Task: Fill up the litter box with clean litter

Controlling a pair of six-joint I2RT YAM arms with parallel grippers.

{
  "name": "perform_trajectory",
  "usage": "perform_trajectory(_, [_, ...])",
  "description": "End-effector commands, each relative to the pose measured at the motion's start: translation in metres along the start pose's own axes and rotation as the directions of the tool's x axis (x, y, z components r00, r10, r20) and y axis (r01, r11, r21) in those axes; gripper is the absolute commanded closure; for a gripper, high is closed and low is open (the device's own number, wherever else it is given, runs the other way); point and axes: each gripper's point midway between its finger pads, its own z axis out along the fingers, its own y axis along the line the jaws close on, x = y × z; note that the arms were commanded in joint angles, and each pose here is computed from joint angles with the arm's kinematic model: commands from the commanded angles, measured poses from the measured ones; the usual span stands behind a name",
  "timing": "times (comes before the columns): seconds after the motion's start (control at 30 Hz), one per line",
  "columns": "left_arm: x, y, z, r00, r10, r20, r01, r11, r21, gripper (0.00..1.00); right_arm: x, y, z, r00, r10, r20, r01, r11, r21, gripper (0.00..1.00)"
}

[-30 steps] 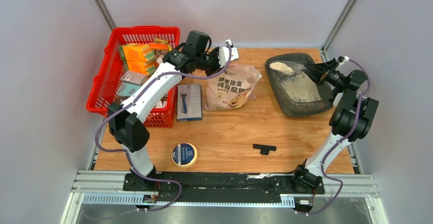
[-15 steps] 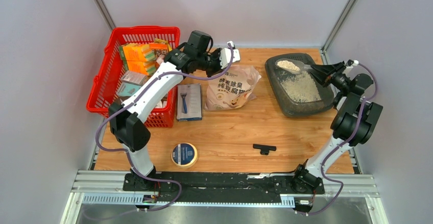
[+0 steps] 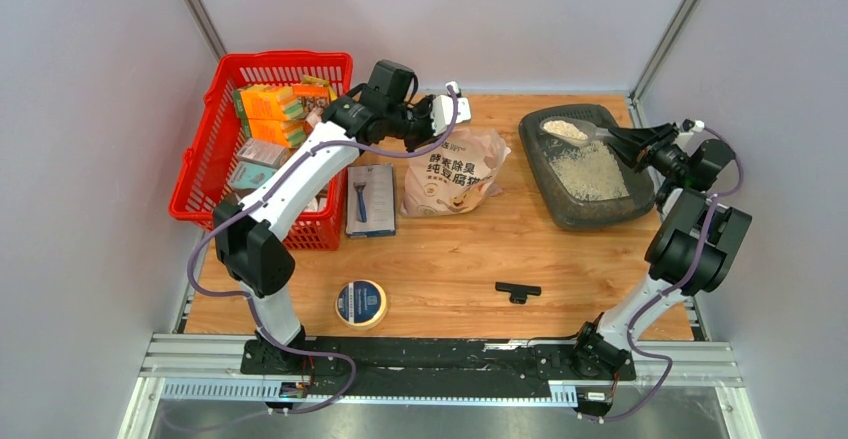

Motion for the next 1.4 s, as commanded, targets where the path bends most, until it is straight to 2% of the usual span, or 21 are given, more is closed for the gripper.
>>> perform_trajectory(0.0, [-0.038,0.007,-0.015,0.990,0.083,0.118,-0.077,0.996,-0.047,1.00,0.000,0.030,0.001,0.994,-0.104,0.013,0.104,0.994,0.015,1.00])
perform_trajectory(0.37, [-0.034,0.006,-0.019,0.992,0.094,0.083,-0.091,0.995,-0.038,1.00,-0.032,0.016,-0.003,0.981,-0.124,0.151,0.118,0.992,0.045,1.00])
perform_trajectory(0.43, [-0.035,0.006,-0.019,0.993,0.089,0.081,-0.087,0.996,-0.037,1.00,-0.040,0.007,-0.004,0.966,-0.166,0.200,0.150,0.984,0.092,1.00])
perform_trajectory(0.57, [-0.035,0.005,-0.020,0.994,0.077,0.082,-0.074,0.997,-0.037,1.00,-0.055,-0.021,-0.008,0.946,-0.159,0.282,0.103,0.974,0.202,1.00])
perform_trajectory(0.63, [-0.033,0.003,-0.021,0.994,0.073,0.080,-0.070,0.997,-0.037,1.00,-0.057,-0.024,-0.013,0.925,-0.223,0.307,0.144,0.955,0.260,1.00])
perform_trajectory(0.77, [-0.029,-0.001,-0.022,0.993,0.088,0.081,-0.085,0.996,-0.040,1.00,-0.061,-0.039,-0.025,0.889,-0.274,0.366,0.130,0.919,0.373,1.00])
perform_trajectory(0.83, [-0.026,-0.004,-0.022,0.992,0.093,0.082,-0.090,0.995,-0.039,1.00,-0.059,-0.035,-0.029,0.872,-0.330,0.361,0.170,0.896,0.409,1.00])
perform_trajectory(0.97, [-0.027,-0.010,-0.022,0.991,0.087,0.103,-0.086,0.996,-0.023,1.00,-0.045,-0.038,-0.029,0.846,-0.458,0.273,0.265,0.805,0.530,1.00])
perform_trajectory(1.03, [-0.029,-0.010,-0.021,0.990,0.085,0.115,-0.082,0.996,-0.028,1.00,-0.046,-0.039,-0.033,0.807,-0.539,0.244,0.319,0.743,0.588,1.00])
perform_trajectory(1.07, [-0.029,-0.011,-0.021,0.990,0.073,0.122,-0.071,0.997,-0.027,1.00,-0.038,-0.040,-0.033,0.814,-0.541,0.214,0.321,0.725,0.610,1.00])
perform_trajectory(1.17, [-0.032,-0.012,-0.020,0.987,0.060,0.149,-0.056,0.998,-0.036,1.00,-0.035,-0.034,-0.033,0.756,-0.637,0.150,0.406,0.637,0.655,1.00])
perform_trajectory(1.23, [-0.034,-0.013,-0.020,0.984,0.059,0.168,-0.053,0.998,-0.043,1.00,-0.038,-0.032,-0.033,0.741,-0.656,0.147,0.413,0.617,0.670,1.00])
perform_trajectory(1.37, [-0.033,-0.018,-0.021,0.982,0.029,0.186,-0.021,0.999,-0.044,1.00,-0.044,-0.033,-0.030,0.746,-0.650,0.146,0.392,0.606,0.693,1.00])
